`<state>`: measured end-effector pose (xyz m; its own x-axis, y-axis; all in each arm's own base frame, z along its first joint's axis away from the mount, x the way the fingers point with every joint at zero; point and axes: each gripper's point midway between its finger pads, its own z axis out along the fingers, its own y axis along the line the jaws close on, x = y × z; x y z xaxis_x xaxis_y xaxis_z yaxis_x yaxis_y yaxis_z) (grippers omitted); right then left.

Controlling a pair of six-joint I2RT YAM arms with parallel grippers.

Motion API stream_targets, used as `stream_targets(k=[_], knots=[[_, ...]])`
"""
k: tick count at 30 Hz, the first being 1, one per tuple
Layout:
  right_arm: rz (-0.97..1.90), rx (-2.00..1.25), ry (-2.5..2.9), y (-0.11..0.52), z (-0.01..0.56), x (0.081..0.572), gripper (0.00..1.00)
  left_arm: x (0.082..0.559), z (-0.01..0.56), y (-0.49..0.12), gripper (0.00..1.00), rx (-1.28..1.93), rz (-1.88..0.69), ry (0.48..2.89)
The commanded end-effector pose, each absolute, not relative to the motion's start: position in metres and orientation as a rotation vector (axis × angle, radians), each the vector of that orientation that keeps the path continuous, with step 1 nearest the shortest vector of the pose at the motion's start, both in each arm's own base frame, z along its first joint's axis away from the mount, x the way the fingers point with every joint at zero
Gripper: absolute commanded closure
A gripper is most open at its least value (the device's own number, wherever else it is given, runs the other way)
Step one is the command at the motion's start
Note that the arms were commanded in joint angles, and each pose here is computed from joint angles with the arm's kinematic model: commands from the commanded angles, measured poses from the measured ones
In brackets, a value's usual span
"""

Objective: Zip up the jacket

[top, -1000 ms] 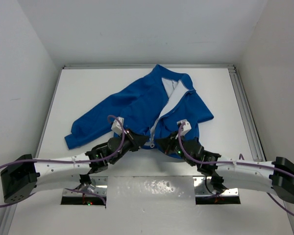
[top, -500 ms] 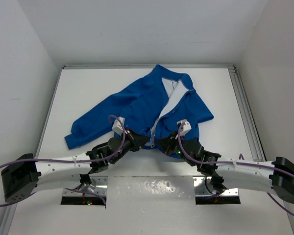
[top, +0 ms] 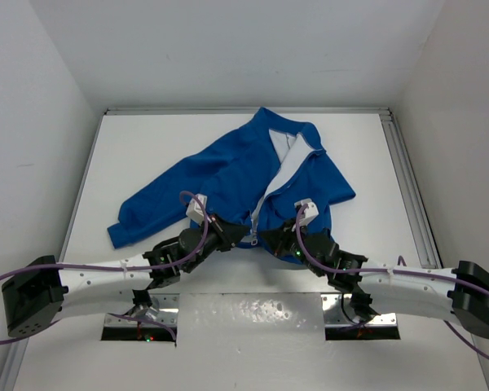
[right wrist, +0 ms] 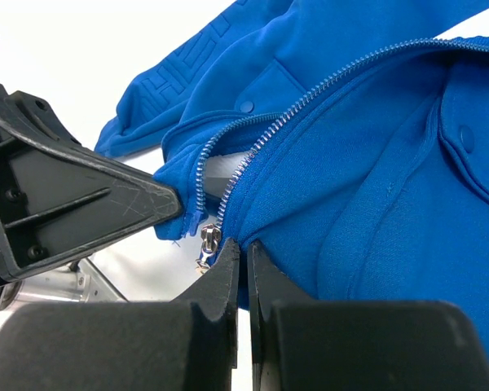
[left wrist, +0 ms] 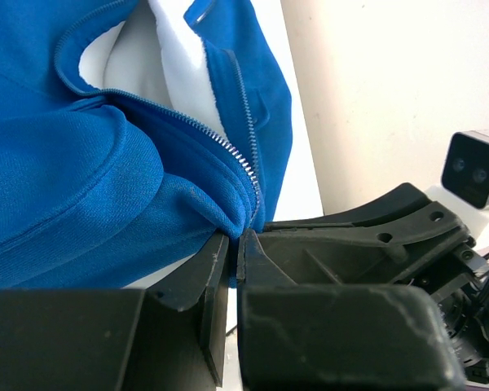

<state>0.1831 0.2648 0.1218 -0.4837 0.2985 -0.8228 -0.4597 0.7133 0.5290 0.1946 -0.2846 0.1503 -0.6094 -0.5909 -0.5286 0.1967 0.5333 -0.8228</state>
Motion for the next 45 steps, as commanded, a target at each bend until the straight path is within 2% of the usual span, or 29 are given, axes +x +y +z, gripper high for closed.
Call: stream_targets(k=[1,45], knots=[[0.941,-0.114,1.814,0.272,0.141,0.186,1.00,0.200,0.177,-0.291,1.00,-0.340,-1.250,1.834],[0.957,-0.105,1.791,0.273,0.149,0.187,1.00,0.198,0.162,-0.291,1.00,-0.336,-1.232,1.866]])
